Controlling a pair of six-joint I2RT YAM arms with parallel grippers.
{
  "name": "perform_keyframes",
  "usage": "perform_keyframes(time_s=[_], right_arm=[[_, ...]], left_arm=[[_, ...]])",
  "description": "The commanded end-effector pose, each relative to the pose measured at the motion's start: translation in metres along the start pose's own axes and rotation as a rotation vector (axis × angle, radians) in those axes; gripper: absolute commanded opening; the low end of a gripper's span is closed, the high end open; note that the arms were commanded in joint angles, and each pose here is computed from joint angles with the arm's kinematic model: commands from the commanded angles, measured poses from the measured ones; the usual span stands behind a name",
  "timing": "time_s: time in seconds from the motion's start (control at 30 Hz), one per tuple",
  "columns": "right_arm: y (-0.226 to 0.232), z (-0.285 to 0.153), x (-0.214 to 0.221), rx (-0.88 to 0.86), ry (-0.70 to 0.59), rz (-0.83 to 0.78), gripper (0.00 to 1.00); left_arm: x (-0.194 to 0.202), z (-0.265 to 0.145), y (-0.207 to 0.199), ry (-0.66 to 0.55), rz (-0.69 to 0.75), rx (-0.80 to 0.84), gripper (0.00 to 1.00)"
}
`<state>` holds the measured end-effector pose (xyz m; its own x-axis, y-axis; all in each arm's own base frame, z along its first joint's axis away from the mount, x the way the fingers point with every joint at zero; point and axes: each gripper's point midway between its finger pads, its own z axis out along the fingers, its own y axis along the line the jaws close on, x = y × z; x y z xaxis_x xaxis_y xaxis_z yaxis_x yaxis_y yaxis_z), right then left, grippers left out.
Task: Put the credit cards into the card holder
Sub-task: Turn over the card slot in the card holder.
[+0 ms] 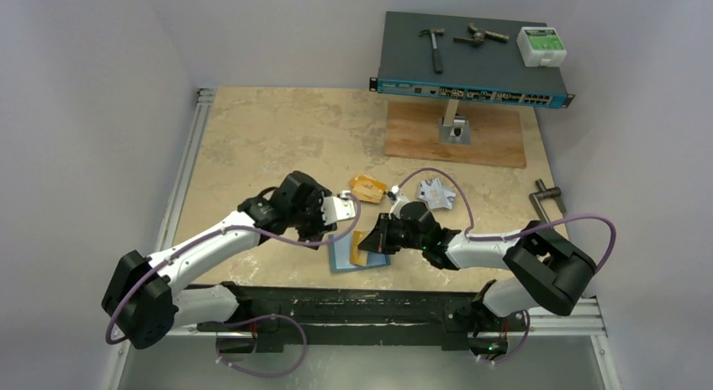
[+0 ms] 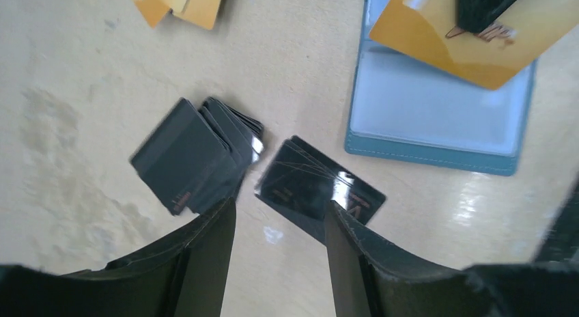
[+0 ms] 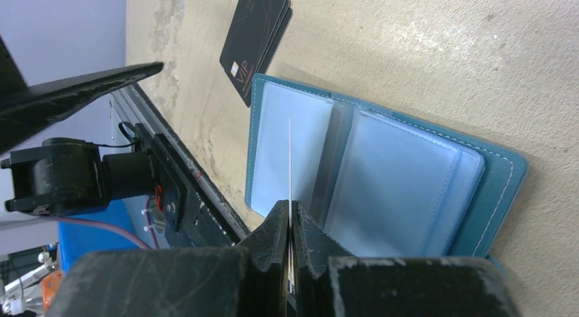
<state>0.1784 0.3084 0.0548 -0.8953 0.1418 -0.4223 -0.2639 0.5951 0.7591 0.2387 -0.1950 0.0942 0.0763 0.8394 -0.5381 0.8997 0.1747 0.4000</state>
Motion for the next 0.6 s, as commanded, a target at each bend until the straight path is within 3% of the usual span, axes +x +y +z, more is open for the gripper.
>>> perform_keyframes(time_s=[0.0,0.23,0.4,0.5,0.57], right_arm=[[0.015,-0.004,-0.005,-0.056,-0.019,-0.025,0.0],[0.014,-0.006,-0.004,-0.05,-0.019,-0.023,0.0],[0.007,-0.01,-0.003,-0.028,-0.025,-0.016,0.0],[0.002,-0.012,-0.001,-0.016,-0.023,-0.013,0.0],[-0.001,-0.013,0.001,-0.009,-0.02,-0.012,0.0]], left_arm=[[0.01,-0.025,-0.05,0.186,-0.517,0.24,0.51],[-0.031,-0.014,-0.035,0.321,-0.874,0.453,0.51],[-0.038,-0.007,-0.03,0.287,-1.06,0.456,0.52],[-0.032,-0.008,-0.047,0.335,-1.164,0.481,0.61],[-0.027,-0.009,-0.053,0.326,-1.187,0.458,0.76]])
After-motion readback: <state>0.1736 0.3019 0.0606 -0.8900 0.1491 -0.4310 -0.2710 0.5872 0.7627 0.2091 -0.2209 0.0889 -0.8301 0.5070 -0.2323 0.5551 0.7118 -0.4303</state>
